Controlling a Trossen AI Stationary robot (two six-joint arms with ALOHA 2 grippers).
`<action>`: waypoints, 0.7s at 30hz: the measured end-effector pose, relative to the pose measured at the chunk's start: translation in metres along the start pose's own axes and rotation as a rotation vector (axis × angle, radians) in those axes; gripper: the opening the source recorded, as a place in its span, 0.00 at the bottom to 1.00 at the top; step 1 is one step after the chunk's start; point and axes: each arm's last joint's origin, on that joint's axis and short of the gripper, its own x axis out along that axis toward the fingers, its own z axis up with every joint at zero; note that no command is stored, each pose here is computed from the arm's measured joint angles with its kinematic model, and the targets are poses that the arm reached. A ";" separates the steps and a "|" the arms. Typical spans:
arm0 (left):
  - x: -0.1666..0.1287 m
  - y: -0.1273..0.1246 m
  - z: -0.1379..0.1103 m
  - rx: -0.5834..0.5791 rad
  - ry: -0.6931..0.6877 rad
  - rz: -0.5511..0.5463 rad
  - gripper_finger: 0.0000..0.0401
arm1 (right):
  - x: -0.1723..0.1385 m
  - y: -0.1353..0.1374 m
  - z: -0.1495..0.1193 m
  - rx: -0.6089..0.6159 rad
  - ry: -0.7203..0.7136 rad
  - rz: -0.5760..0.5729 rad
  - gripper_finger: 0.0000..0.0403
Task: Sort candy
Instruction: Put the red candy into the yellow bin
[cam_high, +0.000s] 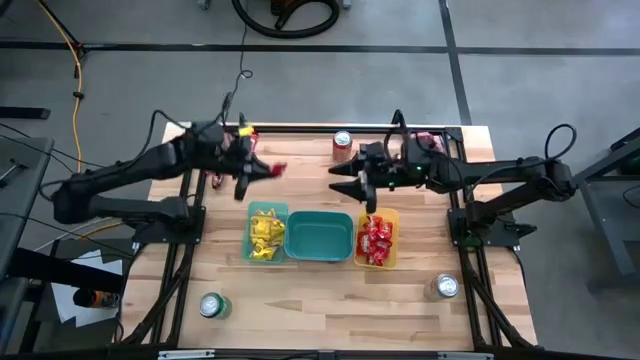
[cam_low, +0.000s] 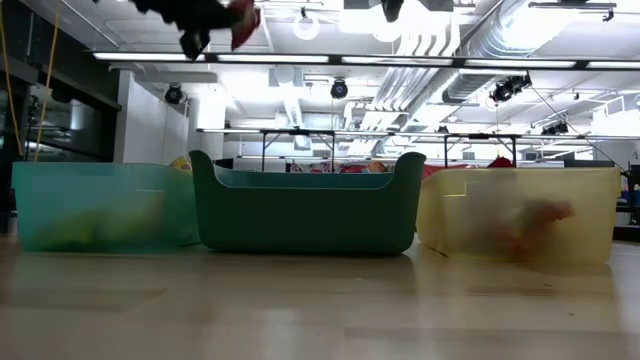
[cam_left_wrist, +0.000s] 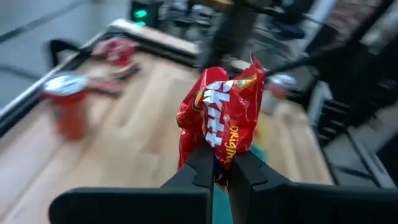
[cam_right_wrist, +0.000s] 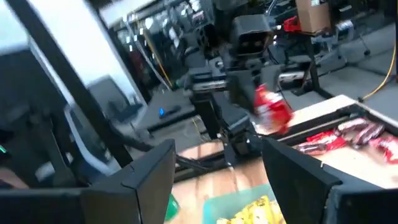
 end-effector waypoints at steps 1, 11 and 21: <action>0.003 -0.008 0.000 0.022 -0.004 -0.029 0.01 | 0.004 0.002 0.002 -0.037 0.014 -0.002 0.59; 0.041 -0.044 -0.002 0.178 -0.029 -0.197 0.00 | 0.057 0.006 0.002 -0.263 0.272 -0.006 0.59; 0.065 -0.041 -0.007 0.166 0.006 -0.200 0.00 | 0.083 0.011 -0.007 -0.363 0.394 0.052 0.59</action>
